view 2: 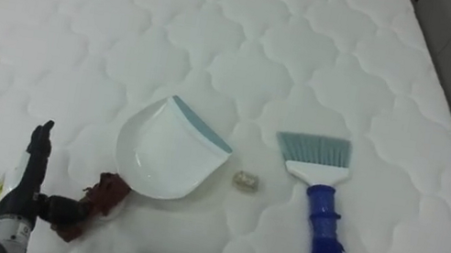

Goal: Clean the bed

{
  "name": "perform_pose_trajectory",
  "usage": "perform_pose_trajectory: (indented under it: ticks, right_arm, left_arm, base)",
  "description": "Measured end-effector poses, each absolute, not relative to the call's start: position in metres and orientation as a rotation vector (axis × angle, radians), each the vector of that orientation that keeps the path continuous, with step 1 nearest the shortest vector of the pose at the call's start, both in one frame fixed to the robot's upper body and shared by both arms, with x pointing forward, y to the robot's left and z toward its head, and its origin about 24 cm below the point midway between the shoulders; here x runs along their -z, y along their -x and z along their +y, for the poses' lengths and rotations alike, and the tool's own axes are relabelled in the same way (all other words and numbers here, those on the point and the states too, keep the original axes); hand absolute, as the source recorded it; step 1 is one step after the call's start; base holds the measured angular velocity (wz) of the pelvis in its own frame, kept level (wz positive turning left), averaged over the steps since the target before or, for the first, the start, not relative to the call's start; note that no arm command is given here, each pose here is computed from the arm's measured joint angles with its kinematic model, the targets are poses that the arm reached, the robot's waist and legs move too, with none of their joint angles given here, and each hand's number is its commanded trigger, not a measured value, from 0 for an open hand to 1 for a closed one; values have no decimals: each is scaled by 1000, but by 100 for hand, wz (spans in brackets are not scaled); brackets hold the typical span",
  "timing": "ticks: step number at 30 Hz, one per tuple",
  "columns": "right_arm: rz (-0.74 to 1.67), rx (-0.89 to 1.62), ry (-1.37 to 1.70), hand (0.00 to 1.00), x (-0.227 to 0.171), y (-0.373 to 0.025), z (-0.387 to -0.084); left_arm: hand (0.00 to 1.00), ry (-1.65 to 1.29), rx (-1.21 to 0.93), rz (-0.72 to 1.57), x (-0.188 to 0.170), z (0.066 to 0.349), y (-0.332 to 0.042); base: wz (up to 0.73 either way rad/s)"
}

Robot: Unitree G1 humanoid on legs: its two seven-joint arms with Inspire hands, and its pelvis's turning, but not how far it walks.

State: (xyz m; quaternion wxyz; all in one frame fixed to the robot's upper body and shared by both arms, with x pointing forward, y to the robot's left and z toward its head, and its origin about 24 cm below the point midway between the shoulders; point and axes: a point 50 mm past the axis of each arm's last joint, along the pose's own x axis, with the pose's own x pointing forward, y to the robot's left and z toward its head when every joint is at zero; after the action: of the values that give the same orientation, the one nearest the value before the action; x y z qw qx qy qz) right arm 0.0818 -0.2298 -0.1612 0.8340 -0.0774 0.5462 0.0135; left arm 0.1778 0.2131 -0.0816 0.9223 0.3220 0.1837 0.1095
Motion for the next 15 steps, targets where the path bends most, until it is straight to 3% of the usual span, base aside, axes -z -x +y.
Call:
perform_pose_trajectory:
  ticks: [15]
  right_arm:
    - [1141, -30, 180, 0, 158, -89, -235]
  left_arm:
    - [0, -660, -210, 449, 93, 215, -188]
  base:
    - [-1]
